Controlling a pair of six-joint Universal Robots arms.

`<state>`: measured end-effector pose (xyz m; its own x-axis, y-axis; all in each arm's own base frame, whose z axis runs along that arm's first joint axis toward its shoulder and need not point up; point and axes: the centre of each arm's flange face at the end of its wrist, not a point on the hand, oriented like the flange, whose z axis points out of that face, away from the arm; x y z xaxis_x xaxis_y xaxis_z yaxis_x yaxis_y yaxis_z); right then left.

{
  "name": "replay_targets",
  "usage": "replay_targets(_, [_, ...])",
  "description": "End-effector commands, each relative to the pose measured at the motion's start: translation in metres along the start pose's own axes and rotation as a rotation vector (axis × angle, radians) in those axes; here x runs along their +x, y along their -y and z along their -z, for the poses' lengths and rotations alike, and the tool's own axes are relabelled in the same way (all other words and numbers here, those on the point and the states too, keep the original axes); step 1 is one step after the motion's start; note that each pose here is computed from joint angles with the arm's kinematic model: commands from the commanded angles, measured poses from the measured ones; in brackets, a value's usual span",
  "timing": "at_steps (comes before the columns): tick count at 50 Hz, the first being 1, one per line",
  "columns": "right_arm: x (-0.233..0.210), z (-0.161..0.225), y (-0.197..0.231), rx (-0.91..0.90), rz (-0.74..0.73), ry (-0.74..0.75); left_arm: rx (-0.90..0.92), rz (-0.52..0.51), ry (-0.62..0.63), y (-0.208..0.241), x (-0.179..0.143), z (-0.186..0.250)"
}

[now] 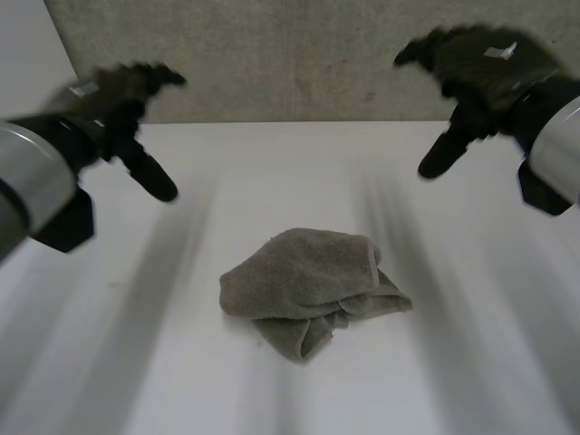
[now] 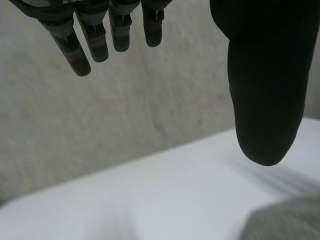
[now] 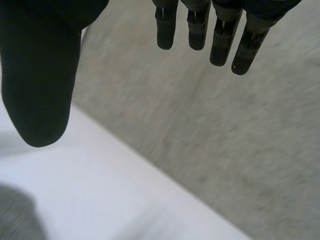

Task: Fold the towel.

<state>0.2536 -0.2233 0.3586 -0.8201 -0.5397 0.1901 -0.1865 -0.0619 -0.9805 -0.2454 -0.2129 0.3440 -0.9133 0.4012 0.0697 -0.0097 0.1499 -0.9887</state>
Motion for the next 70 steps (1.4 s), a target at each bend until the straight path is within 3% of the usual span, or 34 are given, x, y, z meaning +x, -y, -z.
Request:
replay_targets(1, [-0.018,-0.021,-0.050,-0.225,0.083,0.112,-0.217,-0.020,-0.056,-0.066,0.022,-0.034])
replay_targets(13, [-0.046,-0.056,-0.141,-0.448,0.069,0.224,-0.417,-0.055,-0.115,-0.163,0.049,-0.071])
replay_targets(17, [-0.058,-0.071,-0.169,-0.432,0.071,0.235,-0.416,-0.076,-0.141,-0.181,0.059,-0.079])
replay_targets(23, [-0.060,-0.086,-0.177,-0.351,0.078,0.217,-0.402,-0.079,-0.140,-0.181,0.060,-0.084])
replay_targets(29, [-0.046,-0.105,-0.121,-0.079,0.099,0.134,-0.225,-0.062,-0.119,-0.128,0.064,-0.099])
replay_targets(31, [-0.035,-0.110,-0.076,0.114,0.107,0.082,-0.036,-0.065,-0.108,-0.071,0.068,-0.103])
replay_targets(32, [-0.035,-0.110,-0.075,0.115,0.107,0.082,-0.035,-0.065,-0.108,-0.070,0.068,-0.103])
replay_targets(33, [-0.030,-0.111,-0.051,0.228,0.106,0.054,0.076,-0.072,-0.113,-0.041,0.071,-0.105])
replay_targets(34, [-0.025,-0.107,-0.024,0.357,0.107,0.021,0.077,-0.072,-0.113,-0.041,0.071,-0.105])
replay_targets(35, [-0.025,-0.107,-0.023,0.358,0.107,0.020,0.196,-0.082,-0.112,-0.011,0.072,-0.105])
replay_targets(36, [-0.019,-0.102,0.001,0.474,0.104,-0.019,0.310,-0.091,-0.109,0.014,0.073,-0.105])
replay_targets(40, [-0.015,-0.090,0.025,0.586,0.101,-0.057,0.499,-0.113,-0.090,0.052,0.072,-0.102])
replay_targets(45, [-0.022,-0.080,0.005,0.456,0.091,-0.018,0.601,-0.145,-0.030,0.064,0.053,-0.113])
replay_targets(47, [-0.032,-0.072,-0.023,0.272,0.085,0.030,0.504,-0.168,-0.013,0.035,0.042,-0.124])
replay_targets(48, [-0.032,-0.072,-0.023,0.271,0.085,0.031,0.504,-0.168,-0.012,0.034,0.042,-0.124])
replay_targets(50, [-0.058,-0.060,-0.055,0.071,0.081,0.134,0.399,-0.185,-0.017,0.002,0.038,-0.131])
replay_targets(53, [-0.091,-0.051,-0.086,-0.088,0.075,0.242,0.330,-0.196,-0.023,-0.020,0.036,-0.136])
replay_targets(55, [-0.100,-0.049,-0.099,-0.146,0.075,0.271,0.173,-0.215,-0.037,-0.069,0.033,-0.144])
replay_targets(60, [-0.110,-0.052,-0.138,-0.267,0.066,0.305,-0.060,-0.236,-0.050,-0.128,0.027,-0.141])
replay_targets(70, [-0.115,-0.058,-0.170,-0.352,0.075,0.326,-0.316,-0.254,-0.059,-0.168,0.022,-0.115])
